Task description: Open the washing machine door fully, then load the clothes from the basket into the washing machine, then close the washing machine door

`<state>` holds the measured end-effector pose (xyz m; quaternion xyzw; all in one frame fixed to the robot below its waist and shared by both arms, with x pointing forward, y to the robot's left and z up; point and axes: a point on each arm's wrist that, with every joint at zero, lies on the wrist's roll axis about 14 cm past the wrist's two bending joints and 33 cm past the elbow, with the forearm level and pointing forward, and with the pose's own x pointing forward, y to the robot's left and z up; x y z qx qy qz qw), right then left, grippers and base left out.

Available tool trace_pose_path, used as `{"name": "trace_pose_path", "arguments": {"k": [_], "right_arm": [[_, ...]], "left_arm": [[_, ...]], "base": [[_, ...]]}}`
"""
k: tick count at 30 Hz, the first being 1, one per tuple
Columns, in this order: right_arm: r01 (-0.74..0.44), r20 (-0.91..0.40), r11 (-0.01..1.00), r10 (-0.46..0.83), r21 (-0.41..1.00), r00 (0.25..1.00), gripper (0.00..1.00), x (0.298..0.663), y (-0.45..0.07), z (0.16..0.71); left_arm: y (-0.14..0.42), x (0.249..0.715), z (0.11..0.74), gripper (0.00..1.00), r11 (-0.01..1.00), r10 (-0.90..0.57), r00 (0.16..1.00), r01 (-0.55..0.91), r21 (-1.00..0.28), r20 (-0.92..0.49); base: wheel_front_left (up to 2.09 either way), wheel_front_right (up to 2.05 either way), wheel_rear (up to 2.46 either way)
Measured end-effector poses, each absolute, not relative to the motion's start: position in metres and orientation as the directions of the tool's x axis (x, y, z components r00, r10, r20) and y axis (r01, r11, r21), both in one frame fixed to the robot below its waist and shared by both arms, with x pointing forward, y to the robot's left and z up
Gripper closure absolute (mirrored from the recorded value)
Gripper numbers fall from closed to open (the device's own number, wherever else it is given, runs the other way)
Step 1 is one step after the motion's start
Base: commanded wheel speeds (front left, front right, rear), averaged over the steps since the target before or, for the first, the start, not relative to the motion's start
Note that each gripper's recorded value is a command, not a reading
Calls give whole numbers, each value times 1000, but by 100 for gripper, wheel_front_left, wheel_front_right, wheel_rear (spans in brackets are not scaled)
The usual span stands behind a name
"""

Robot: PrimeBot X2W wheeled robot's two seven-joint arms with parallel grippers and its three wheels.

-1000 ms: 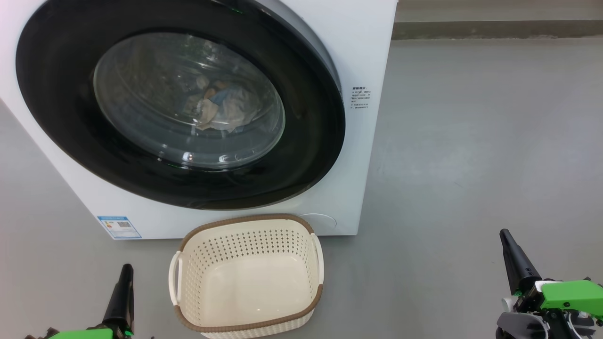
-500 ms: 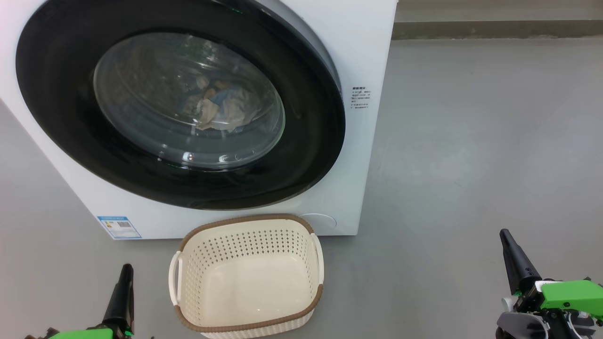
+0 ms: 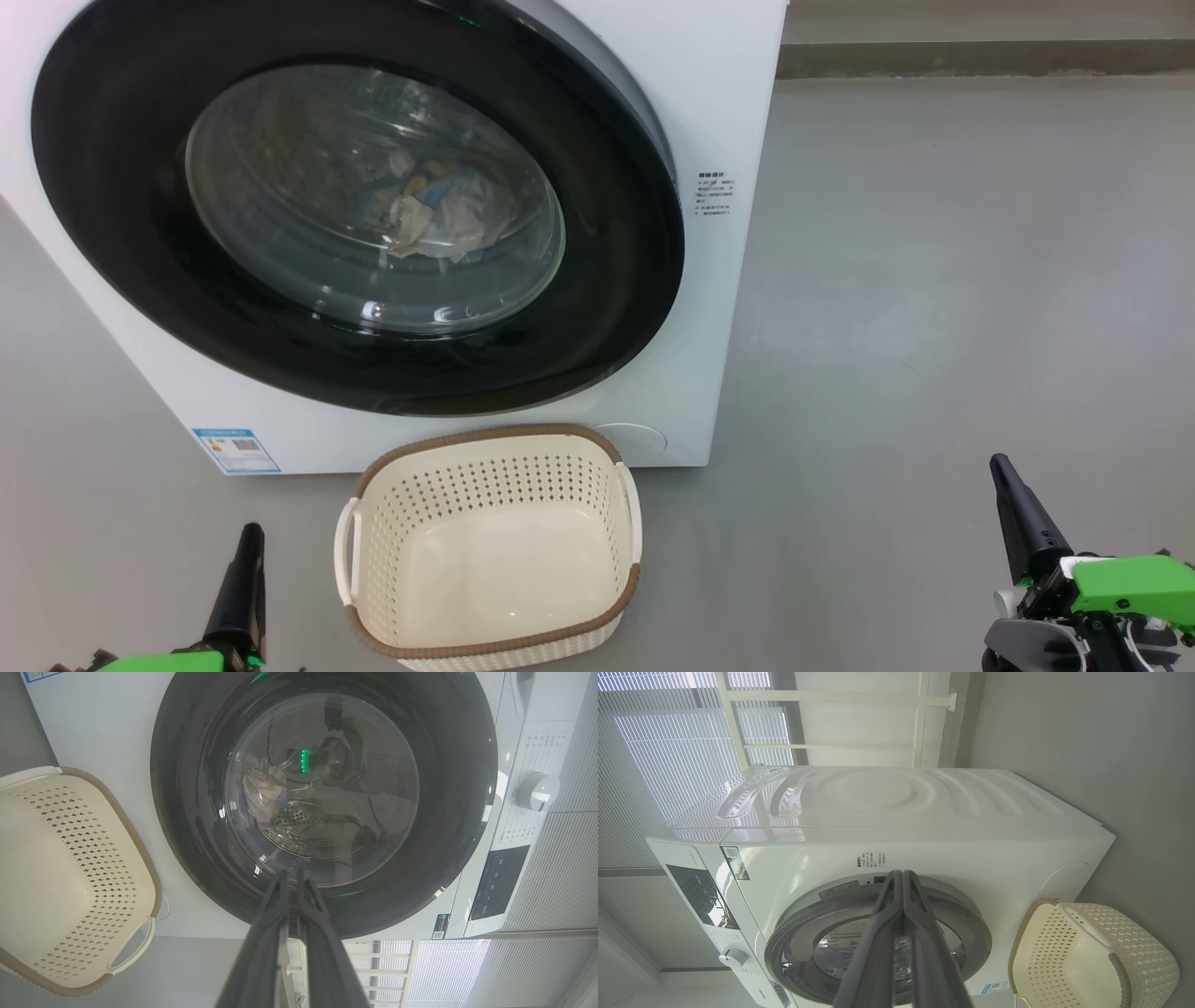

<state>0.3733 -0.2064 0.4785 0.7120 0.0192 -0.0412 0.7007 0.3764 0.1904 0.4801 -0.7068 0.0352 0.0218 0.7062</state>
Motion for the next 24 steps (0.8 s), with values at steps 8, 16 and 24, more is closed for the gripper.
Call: {"name": "trace_pose_path", "arguments": {"k": [8, 16, 24], "right_arm": [[85, -85, -17, -28, 996, 996, 100, 373, -206, 478], [85, -86, -18, -28, 996, 996, 100, 373, -206, 478], [85, -85, -18, -28, 996, 996, 100, 373, -206, 479]], "left_arm": [[190, 376, 480, 100, 0, -19, 997, -81, -997, -81], [190, 376, 480, 100, 0, -19, 997, -81, -997, -81], [190, 376, 480, 100, 0, -19, 997, -81, -997, -81]], "base": [[0, 0, 0], [0, 0, 0], [0, 0, 0]]}}
